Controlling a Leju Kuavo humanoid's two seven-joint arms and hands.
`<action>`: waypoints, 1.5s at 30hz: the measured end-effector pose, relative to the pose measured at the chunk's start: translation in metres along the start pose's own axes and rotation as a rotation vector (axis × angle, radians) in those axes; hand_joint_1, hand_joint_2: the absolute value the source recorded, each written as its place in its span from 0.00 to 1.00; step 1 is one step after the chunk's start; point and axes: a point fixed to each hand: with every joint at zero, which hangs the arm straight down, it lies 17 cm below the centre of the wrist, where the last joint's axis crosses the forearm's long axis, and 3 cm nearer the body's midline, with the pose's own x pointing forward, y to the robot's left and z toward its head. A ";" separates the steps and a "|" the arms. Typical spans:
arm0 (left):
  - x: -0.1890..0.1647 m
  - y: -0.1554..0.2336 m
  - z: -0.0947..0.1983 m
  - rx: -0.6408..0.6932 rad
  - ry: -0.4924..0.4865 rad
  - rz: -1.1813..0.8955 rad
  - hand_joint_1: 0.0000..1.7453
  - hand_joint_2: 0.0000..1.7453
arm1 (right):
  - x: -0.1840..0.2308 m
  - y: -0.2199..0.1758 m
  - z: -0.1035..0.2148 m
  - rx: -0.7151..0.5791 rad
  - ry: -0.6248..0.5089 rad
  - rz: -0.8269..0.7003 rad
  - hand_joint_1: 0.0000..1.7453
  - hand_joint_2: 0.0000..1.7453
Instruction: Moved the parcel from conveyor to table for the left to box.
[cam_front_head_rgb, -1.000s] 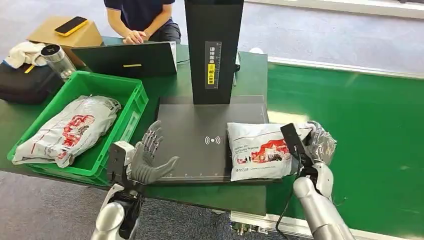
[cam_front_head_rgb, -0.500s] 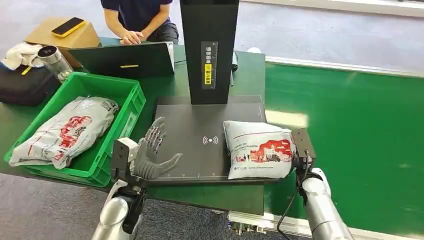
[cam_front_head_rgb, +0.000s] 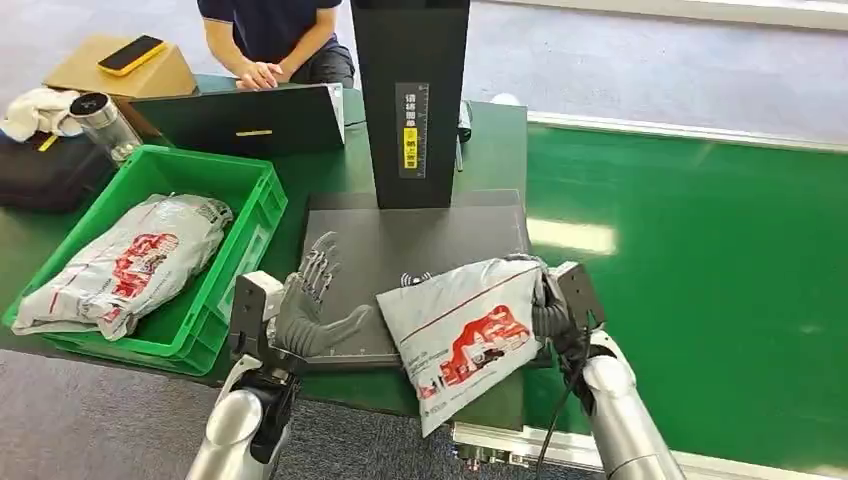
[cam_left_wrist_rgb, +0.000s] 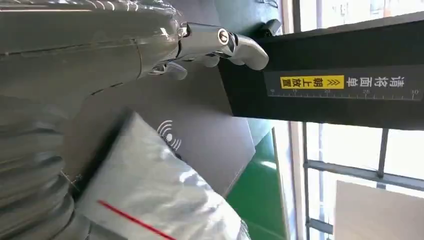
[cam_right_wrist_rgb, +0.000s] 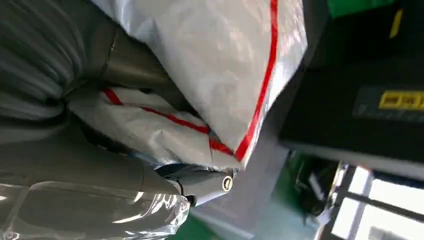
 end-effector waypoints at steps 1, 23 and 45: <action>0.000 0.000 0.000 0.000 0.000 0.000 0.00 1.00 | 0.008 0.000 -0.001 -0.014 -0.026 0.014 1.00 1.00; -0.005 -0.003 0.004 -0.011 0.015 -0.010 0.00 1.00 | -0.006 -0.027 -0.037 -0.108 0.187 0.538 1.00 1.00; -0.010 -0.003 0.005 -0.006 0.029 -0.011 0.00 1.00 | -0.023 -0.033 -0.075 -0.012 0.274 0.472 0.00 1.00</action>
